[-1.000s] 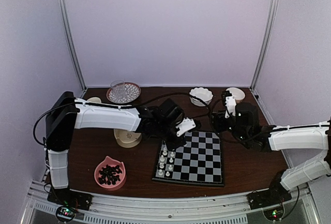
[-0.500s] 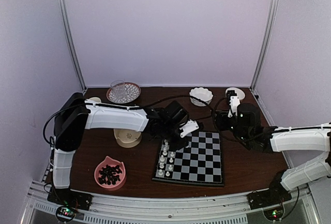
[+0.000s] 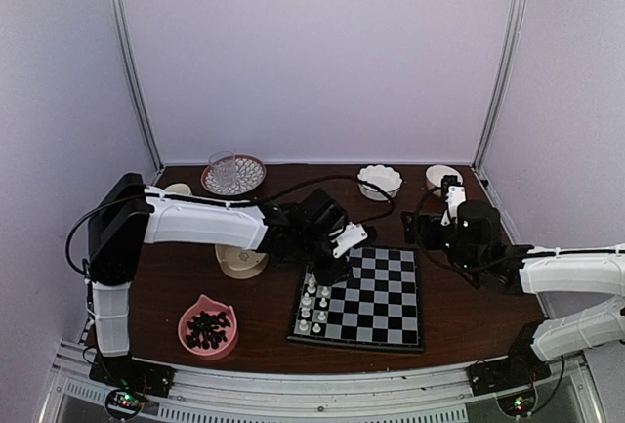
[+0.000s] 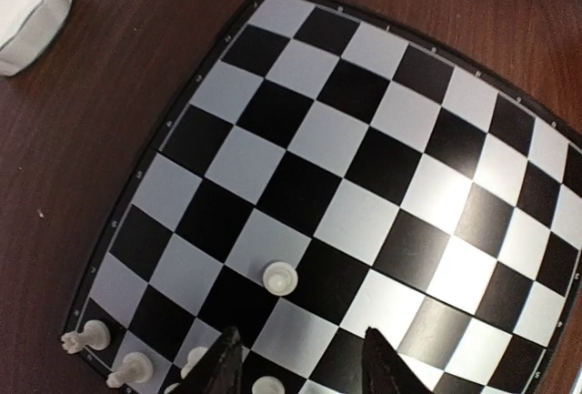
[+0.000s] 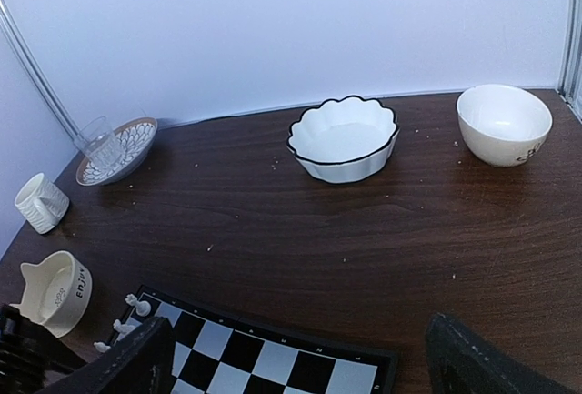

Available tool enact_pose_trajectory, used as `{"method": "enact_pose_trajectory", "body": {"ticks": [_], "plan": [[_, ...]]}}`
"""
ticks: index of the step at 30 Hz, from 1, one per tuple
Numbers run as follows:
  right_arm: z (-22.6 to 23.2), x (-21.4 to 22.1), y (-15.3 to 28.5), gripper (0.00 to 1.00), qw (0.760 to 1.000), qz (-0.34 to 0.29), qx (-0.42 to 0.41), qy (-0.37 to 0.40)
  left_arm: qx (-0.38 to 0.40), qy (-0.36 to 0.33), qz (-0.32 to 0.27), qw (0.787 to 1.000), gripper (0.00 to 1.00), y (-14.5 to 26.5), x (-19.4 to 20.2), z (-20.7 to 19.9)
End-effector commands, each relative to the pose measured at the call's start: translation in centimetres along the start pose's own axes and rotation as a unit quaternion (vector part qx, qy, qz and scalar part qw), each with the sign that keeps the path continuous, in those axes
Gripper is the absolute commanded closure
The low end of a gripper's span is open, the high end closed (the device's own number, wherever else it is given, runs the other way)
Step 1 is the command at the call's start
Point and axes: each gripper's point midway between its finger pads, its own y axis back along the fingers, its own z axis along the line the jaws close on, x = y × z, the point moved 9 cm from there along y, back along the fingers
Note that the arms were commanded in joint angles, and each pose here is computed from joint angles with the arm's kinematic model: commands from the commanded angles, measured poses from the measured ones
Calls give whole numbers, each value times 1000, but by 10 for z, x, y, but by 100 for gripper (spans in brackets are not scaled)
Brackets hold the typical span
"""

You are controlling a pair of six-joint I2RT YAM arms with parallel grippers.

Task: Set up the chess pieces on the board
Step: Place the pawn on the chessboard, then pick up the pawn from the chessboard.

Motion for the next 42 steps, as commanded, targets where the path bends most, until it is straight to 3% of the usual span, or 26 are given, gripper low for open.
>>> {"method": "enact_pose_trajectory", "body": {"ticks": [1,4,6,8,11,14,17,19,23,31,42], "plan": [[-1,-7,-1,1,1000,-8,15,-19,-8,15,-76,997,53,43,-30,10],[1,-7,-3,0,999,-2,14,-29,-2,57,-104,993,52,62,-29,20],[6,-11,-9,0,999,19,20,-28,-7,78,-119,990,45,74,-24,30],[11,-17,-15,0,998,48,31,-21,-24,94,-124,987,25,85,-17,38],[21,-21,-24,1,995,92,32,-3,-44,125,-131,983,3,103,-4,51],[34,-19,-32,0,990,141,-1,19,-98,184,-148,967,2,123,17,72],[49,-19,-38,0,980,191,-20,52,-193,272,-144,932,2,142,50,90],[59,-17,-39,8,972,223,-36,69,-244,317,-125,908,2,153,67,100],[77,-12,-39,21,959,261,-62,92,-314,329,-89,886,2,160,92,105],[108,18,-52,48,914,369,-73,153,-348,335,-128,866,2,171,121,103],[131,61,-61,58,857,456,-60,232,-401,332,-136,843,2,176,140,105]]}}
